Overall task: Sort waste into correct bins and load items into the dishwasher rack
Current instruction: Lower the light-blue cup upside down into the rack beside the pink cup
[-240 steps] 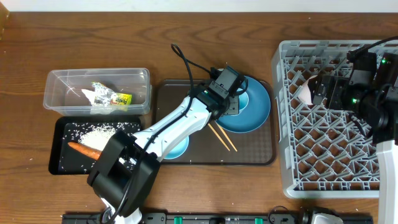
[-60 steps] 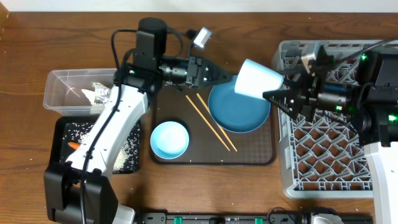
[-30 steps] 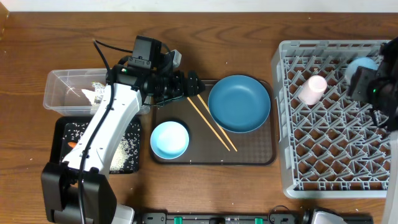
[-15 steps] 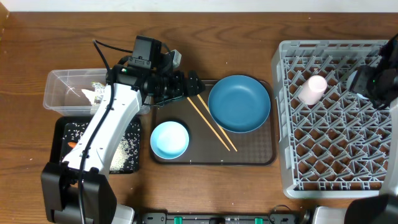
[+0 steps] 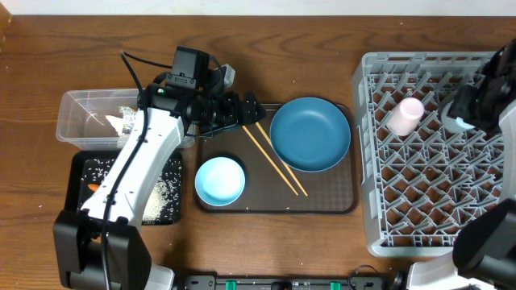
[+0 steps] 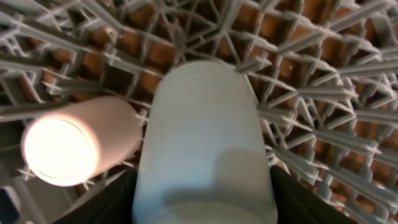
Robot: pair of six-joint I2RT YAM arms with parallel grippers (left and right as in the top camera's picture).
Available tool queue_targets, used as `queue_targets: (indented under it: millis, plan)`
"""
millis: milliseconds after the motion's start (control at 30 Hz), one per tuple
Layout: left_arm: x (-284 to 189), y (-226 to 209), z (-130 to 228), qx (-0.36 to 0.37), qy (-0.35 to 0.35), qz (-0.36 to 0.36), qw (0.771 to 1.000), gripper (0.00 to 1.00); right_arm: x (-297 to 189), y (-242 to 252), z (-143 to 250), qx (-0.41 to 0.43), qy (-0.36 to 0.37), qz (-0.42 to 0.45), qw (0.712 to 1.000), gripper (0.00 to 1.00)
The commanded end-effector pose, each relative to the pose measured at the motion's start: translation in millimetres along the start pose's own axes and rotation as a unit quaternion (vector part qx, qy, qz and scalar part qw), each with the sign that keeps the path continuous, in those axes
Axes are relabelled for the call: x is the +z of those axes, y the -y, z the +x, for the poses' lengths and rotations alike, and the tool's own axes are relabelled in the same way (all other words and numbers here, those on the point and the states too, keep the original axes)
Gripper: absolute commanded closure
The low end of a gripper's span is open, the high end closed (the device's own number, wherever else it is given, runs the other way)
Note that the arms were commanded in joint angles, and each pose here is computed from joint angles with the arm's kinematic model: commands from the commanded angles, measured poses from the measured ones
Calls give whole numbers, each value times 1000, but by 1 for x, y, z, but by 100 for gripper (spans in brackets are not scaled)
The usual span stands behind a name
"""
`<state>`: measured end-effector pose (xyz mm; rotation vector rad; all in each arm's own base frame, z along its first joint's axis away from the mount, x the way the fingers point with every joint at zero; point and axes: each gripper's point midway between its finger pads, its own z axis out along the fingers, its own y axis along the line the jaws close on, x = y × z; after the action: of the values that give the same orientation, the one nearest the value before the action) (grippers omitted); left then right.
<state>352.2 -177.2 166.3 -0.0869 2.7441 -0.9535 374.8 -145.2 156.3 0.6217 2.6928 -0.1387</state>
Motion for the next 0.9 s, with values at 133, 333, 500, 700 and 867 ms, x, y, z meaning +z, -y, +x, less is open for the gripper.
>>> queue_targets:
  millis: [133, 333, 500, 700, 867]
  plan:
    - [-9, 5, -4, 14, 14, -1, 1000, 2, 33, 0, 6, 8, -40, -1, 999, 73]
    - [-9, 5, -4, 14, 14, -1, 1000, 2, 39, -5, 3, 10, -38, -12, 999, 79]
    - [-9, 5, -4, 14, 14, -1, 1000, 2, 30, -5, -1, 10, -24, -14, 1000, 82]
    - [-9, 5, -4, 14, 14, -1, 1000, 2, 28, -4, 1, 10, -28, -13, 999, 82]
    - [-9, 5, -4, 14, 14, -1, 1000, 2, 21, -4, -2, 11, -19, -14, 1000, 81]
